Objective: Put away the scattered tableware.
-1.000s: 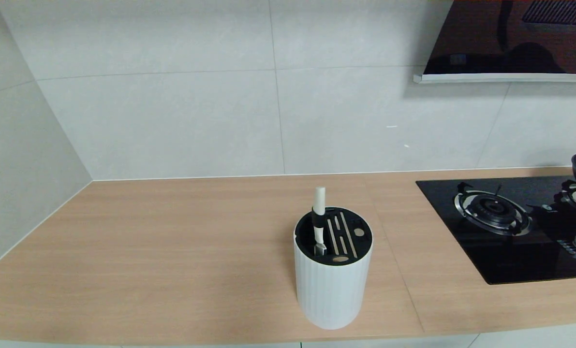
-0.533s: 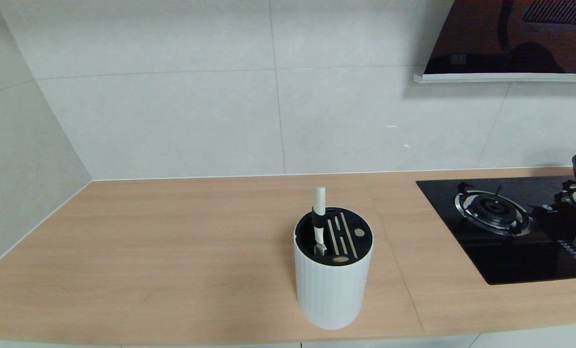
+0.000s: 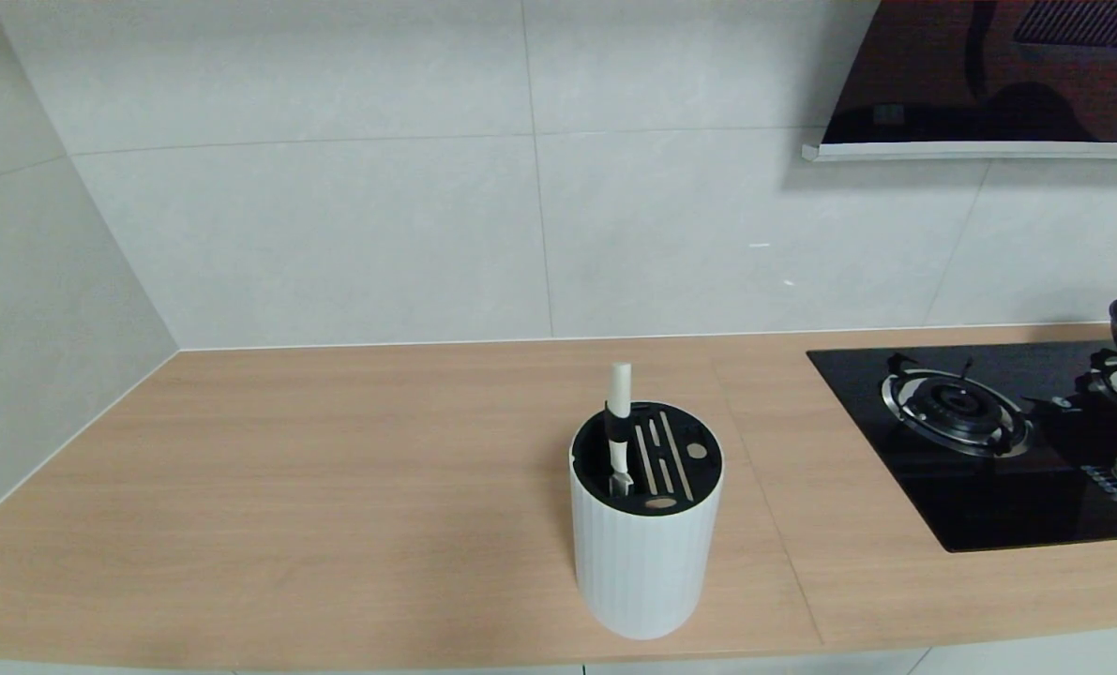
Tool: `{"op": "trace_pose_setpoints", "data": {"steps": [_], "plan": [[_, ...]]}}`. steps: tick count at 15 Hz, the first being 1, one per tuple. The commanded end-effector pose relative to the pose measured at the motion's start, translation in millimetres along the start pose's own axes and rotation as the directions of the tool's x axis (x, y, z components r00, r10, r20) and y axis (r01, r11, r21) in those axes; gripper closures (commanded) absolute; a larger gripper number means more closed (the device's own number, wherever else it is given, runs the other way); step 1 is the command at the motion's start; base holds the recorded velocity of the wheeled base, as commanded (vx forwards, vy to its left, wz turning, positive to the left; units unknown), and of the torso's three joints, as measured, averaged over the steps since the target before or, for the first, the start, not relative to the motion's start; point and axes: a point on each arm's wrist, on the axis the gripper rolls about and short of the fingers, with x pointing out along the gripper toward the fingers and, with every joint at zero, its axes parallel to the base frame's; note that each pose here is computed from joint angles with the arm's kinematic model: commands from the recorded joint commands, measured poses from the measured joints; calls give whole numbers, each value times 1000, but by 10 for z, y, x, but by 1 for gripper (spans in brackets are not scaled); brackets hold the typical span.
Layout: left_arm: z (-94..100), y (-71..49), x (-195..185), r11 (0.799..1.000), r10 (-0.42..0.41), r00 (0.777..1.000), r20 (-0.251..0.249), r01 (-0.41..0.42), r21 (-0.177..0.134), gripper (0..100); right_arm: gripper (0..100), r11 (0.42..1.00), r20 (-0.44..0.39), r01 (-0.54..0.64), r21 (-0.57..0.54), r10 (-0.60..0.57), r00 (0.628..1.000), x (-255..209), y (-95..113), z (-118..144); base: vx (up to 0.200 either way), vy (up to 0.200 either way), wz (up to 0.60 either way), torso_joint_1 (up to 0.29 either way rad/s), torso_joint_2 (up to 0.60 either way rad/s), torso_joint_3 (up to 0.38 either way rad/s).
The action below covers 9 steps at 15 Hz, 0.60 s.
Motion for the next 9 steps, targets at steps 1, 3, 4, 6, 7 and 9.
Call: {"op": "trace_pose_setpoints", "data": {"steps": [1,3,4,6,7,9], "plan": [[3,1,14,1000,-11,1000,-18,10,-16,0,0,1000,-4,-1,-2,1,1000,1,0,-2,0,0,0,0,0,0],[3,1,-2,994,1,1000,6,-1,-112,0,0,1000,-4,-1,-2,1,1000,1,0,-2,0,0,0,0,0,0],[3,1,-2,994,3,1000,6,-2,-112,0,0,1000,-4,-1,-2,1,1000,1,0,-2,0,0,0,0,0,0],[3,1,-2,994,4,1000,6,-4,-109,0,0,1000,-3,-2,-2,2,1000,1,0,-2,0,0,0,0,0,0],[3,1,-2,994,3,1000,6,-2,-109,0,0,1000,-3,-2,-3,2,1000,1,0,-2,0,0,0,0,0,0],[3,1,-2,994,4,1000,6,-4,-109,0,0,1000,-3,-5,-3,5,1000,1,1,-2,0,0,0,0,0,0]]}}
